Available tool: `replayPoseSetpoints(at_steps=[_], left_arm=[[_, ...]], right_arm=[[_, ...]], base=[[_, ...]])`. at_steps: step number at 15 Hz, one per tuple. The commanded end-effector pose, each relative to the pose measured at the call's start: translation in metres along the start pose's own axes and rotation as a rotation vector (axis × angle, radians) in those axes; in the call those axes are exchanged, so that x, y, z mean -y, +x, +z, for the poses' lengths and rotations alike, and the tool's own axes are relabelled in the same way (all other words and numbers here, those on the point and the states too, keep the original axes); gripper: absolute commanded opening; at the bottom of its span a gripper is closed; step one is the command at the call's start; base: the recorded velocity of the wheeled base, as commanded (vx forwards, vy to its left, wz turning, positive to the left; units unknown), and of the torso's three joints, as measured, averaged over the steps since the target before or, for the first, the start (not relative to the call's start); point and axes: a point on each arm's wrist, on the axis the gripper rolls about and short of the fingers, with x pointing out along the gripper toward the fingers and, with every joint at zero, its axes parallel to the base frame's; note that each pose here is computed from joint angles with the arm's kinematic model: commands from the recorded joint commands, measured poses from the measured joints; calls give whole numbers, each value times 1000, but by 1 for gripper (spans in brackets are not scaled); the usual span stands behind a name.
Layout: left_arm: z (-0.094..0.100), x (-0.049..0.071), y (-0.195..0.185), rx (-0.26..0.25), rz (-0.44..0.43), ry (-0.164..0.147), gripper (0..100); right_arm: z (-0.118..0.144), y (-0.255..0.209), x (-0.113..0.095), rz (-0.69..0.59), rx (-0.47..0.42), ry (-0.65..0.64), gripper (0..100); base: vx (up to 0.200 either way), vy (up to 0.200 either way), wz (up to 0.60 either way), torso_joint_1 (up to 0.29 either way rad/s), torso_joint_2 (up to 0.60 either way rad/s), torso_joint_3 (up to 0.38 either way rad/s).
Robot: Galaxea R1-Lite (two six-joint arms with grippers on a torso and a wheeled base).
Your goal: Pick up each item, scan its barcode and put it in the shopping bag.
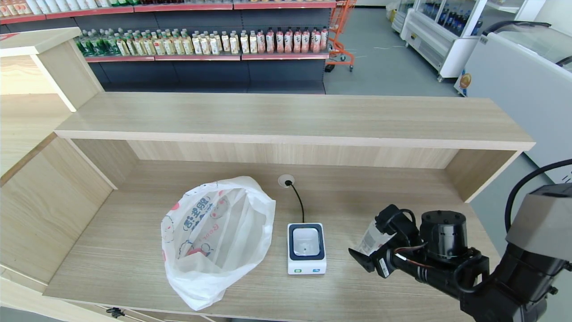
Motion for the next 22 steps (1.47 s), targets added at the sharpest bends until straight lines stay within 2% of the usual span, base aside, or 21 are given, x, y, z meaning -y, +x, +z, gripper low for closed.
replayPoseSetpoints(at_steps=[1,8,9,14,22], left_arm=[[0,0,0,-1,0,0,100],[0,0,0,-1,0,0,100],[0,0,0,-1,0,0,100],[0,0,0,-1,0,0,100],[0,0,0,-1,0,0,100]], right_arm=[[-1,16,0,0,15,-2,100],[-9,27,-5,33,46,22,100],[-8,26,-5,44,53,43,0],[-3,25,2,27,73,44,0],[19,5,16,51,171,47,0]], base=[[0,0,0,0,0,0],[0,0,0,0,0,0],[0,0,0,0,0,0],[0,0,0,0,0,0],[0,0,0,0,0,0]])
